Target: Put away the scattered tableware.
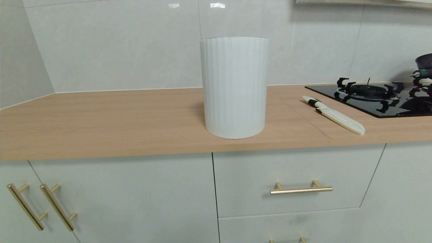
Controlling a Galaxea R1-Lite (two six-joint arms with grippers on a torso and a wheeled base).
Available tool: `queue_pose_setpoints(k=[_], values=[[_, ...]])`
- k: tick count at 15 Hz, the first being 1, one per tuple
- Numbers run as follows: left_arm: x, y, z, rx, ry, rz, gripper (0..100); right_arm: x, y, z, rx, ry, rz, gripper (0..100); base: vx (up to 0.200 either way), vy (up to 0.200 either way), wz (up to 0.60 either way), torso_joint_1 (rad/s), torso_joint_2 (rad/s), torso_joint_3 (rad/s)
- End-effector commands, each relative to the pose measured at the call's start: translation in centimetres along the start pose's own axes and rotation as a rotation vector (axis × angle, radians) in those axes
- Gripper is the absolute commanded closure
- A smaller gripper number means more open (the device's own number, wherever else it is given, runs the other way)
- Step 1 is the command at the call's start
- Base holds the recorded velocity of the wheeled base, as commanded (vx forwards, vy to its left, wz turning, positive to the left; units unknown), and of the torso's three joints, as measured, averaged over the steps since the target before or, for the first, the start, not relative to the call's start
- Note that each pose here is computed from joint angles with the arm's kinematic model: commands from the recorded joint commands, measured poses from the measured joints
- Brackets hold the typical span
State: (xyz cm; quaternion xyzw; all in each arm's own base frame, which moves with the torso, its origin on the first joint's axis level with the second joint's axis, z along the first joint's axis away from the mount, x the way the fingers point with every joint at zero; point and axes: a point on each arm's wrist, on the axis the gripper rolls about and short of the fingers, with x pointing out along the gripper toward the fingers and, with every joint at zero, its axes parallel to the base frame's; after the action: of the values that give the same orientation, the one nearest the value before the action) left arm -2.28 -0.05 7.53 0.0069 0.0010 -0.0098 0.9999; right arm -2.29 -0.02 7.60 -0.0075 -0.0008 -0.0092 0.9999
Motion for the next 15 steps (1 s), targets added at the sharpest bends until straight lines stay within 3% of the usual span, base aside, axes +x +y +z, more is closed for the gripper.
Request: queue_pose_setpoints(k=[1,9,15], values=[[0.00,0.00,0.00,0.000,-0.001,0.000,0,0.01,0.00,0.01,0.000,0.000,0.000,0,0.000,0.000,0.00,0.000,0.00,0.000],[0.00,0.00,0.00,0.000,-0.001,0.000,0,0.01,0.00,0.00,0.000,0.002,0.001,0,0.000,0.000,0.00,0.004,-0.02,-0.013],[0.00,0.00,0.00,0.000,-0.001,0.000,0,0.01,0.00,0.00,0.000,0.002,0.001,0,0.000,0.000,0.00,0.114,-0.37,-0.272]])
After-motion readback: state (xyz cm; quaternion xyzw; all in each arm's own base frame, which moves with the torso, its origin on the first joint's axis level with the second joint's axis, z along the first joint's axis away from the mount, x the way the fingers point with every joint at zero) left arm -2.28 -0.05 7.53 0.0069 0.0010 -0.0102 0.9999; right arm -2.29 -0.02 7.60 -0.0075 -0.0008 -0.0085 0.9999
